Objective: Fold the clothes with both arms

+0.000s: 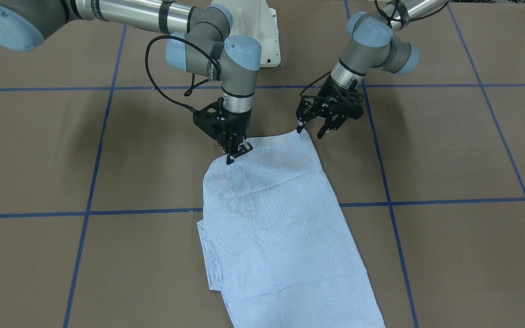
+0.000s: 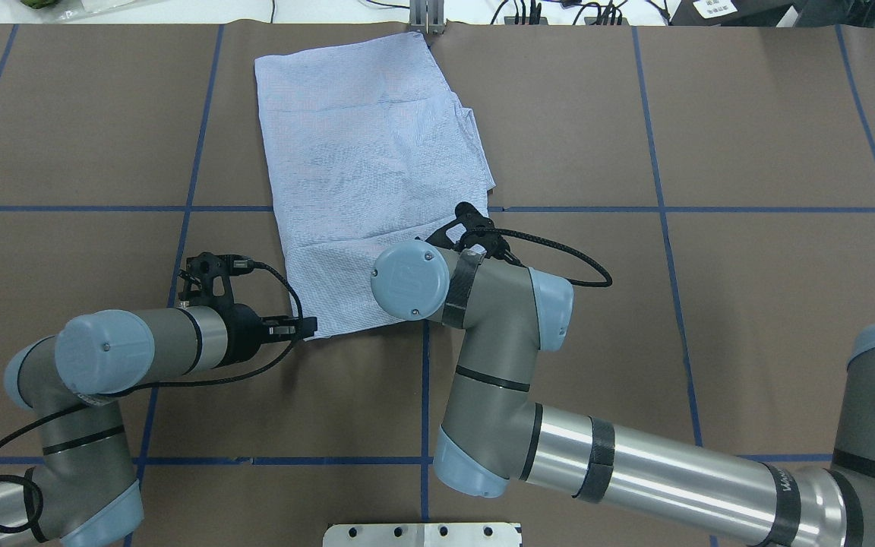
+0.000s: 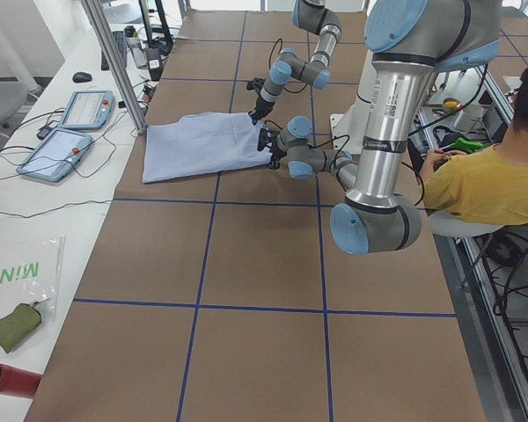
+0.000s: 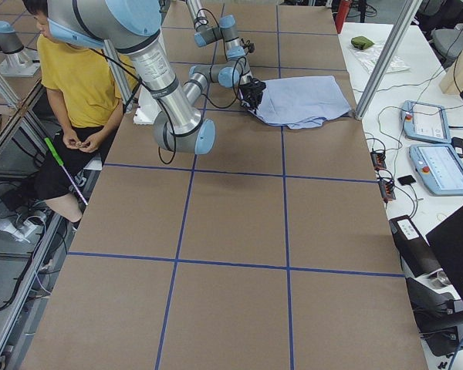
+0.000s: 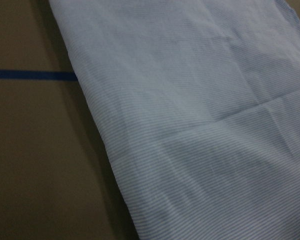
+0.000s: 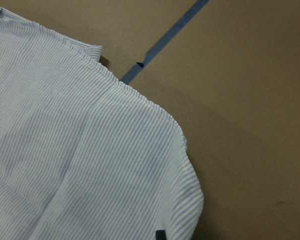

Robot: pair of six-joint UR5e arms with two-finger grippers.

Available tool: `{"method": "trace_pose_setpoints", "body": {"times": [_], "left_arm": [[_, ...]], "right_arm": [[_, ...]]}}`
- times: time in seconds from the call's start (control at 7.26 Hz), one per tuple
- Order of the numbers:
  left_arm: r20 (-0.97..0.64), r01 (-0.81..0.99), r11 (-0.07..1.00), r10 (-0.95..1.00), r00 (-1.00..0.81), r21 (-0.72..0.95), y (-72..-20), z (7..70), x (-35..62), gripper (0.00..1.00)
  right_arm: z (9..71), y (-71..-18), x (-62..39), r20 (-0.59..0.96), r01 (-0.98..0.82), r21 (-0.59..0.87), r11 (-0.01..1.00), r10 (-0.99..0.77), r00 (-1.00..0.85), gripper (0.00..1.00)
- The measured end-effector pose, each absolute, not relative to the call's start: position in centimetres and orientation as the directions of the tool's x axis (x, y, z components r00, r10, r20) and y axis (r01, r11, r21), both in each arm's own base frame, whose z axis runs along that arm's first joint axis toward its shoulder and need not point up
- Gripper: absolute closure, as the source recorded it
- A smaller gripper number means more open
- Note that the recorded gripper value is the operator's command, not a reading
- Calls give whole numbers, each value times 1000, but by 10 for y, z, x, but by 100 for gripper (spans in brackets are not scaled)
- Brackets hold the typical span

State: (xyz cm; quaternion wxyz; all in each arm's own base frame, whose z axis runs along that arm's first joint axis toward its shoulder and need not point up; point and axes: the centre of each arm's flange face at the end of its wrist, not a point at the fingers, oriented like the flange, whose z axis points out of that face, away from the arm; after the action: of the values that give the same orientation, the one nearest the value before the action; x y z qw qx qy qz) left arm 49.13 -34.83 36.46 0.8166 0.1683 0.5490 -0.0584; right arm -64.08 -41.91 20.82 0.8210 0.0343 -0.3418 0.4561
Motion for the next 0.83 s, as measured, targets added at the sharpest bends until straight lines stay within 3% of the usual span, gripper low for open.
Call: {"method": "trace_pose_setpoints", "body": {"times": [0.14,0.28,0.41,0.83], "left_arm": [[-915,275,939,85,394,206,-345,364,496,59],[-915,271,941,85,394,204,-343,362,500,85],[-916,268,942,86,393,203,-341,360,503,100],[-925,267,942,96,366,203,-341,341,511,100]], "right_arm": [[208,-419,-641,593,-772,-255,582,725,350,100],[208,-419,-640,593,-772,-255,582,725,350,100],[208,-419,-640,594,-772,-255,583,724,350,100],[212,-417,-635,595,-771,-256,583,724,350,100]]}}
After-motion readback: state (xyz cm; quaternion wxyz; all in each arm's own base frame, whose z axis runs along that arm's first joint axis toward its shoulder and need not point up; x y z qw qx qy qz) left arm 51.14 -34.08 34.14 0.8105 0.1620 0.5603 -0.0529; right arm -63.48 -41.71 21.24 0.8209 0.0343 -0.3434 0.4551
